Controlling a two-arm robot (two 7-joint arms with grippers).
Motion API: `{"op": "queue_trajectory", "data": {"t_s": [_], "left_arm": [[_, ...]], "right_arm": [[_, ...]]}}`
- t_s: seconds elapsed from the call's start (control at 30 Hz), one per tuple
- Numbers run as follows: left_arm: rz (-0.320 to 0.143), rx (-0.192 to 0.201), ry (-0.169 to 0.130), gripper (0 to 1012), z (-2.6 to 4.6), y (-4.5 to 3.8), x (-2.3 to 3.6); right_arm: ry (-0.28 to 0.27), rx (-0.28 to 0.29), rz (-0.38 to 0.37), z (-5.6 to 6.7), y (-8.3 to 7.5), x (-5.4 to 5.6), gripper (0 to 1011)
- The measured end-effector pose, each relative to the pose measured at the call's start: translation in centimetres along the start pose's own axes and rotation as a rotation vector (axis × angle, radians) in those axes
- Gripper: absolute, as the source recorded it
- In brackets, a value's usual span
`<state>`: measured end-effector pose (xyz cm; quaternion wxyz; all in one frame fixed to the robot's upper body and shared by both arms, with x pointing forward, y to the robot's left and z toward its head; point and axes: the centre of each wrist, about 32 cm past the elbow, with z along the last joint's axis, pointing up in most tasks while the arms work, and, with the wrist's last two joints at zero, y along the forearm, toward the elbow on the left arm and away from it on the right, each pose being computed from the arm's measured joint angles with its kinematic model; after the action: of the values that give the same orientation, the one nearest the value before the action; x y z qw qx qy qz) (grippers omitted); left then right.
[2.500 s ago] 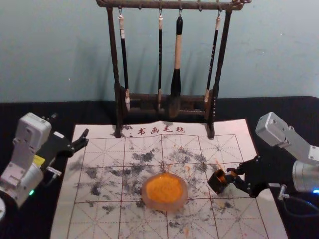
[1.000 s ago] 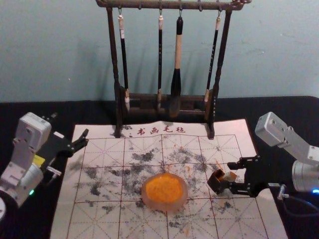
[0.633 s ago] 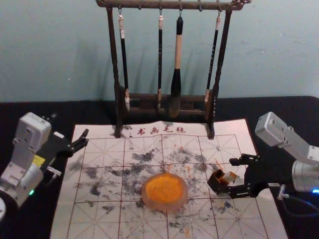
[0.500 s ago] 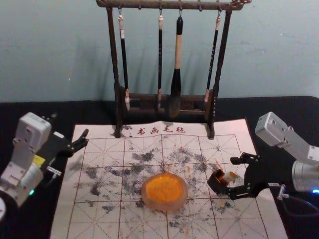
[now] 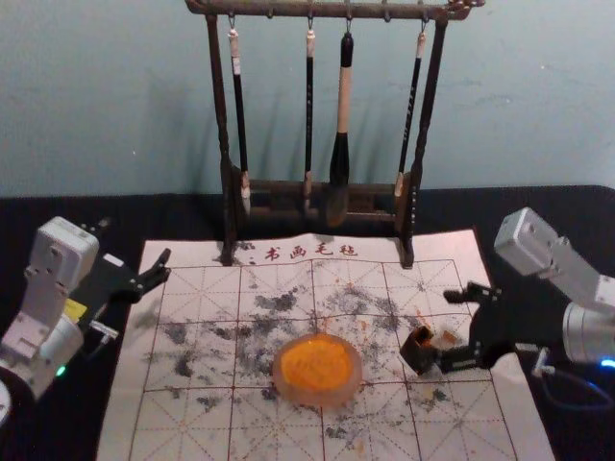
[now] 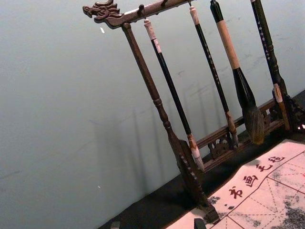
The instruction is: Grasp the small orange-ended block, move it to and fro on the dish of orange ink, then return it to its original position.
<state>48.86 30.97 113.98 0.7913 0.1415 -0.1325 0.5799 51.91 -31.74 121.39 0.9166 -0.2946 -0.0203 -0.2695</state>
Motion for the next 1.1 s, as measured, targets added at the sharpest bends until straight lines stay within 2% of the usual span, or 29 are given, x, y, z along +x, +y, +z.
{"op": "queue_trajectory", "data": {"t_s": [0.13, 0.17, 0.3, 0.37, 0.57, 0.67, 0.7, 0.77, 0.8, 0.93, 1.1], "left_arm": [[0.000, 0.000, 0.000, 1001, 0.00, 0.00, 0.00], [0.000, 0.000, 0.000, 1001, 0.00, 0.00, 0.00], [0.000, 0.000, 0.000, 1001, 0.00, 0.00, 0.00], [0.000, 0.000, 0.000, 1002, 0.00, 0.00, 0.00], [0.000, 0.000, 0.000, 1001, 0.00, 0.00, 0.00], [0.000, 0.000, 0.000, 1001, 0.00, 0.00, 0.00], [0.000, 0.000, 0.000, 1001, 0.00, 0.00, 0.00], [0.000, 0.000, 0.000, 1001, 0.00, 0.00, 0.00], [0.000, 0.000, 0.000, 1001, 0.00, 0.00, 0.00], [0.000, 0.000, 0.000, 1001, 0.00, 0.00, 0.00], [0.000, 0.000, 0.000, 1001, 0.00, 0.00, 0.00]], "right_arm": [[-0.004, 0.078, -0.082, 0.1, -0.6, -0.4, 1000], [-0.003, 0.118, -0.131, 0.0, -0.9, -0.6, 1000], [-0.004, 0.180, -0.255, -0.2, -1.4, -1.4, 1000], [0.003, 0.208, -0.363, -0.5, -1.6, -2.1, 1000], [0.005, 0.205, -0.560, -1.7, -1.3, -3.8, 1000], [-0.007, 0.194, -0.708, -3.0, -0.4, -5.5, 1000], [-0.007, 0.194, -0.708, -3.0, -0.4, -5.5, 1000], [-0.002, 0.181, -0.789, -4.2, 0.6, -6.7, 1000], [-0.002, 0.181, -0.789, -4.2, 0.6, -6.7, 1000], [0.053, 0.150, -0.832, -5.9, 1.9, -7.9, 1000], [0.083, 0.142, -0.852, -6.5, 2.2, -8.1, 1000]]}}
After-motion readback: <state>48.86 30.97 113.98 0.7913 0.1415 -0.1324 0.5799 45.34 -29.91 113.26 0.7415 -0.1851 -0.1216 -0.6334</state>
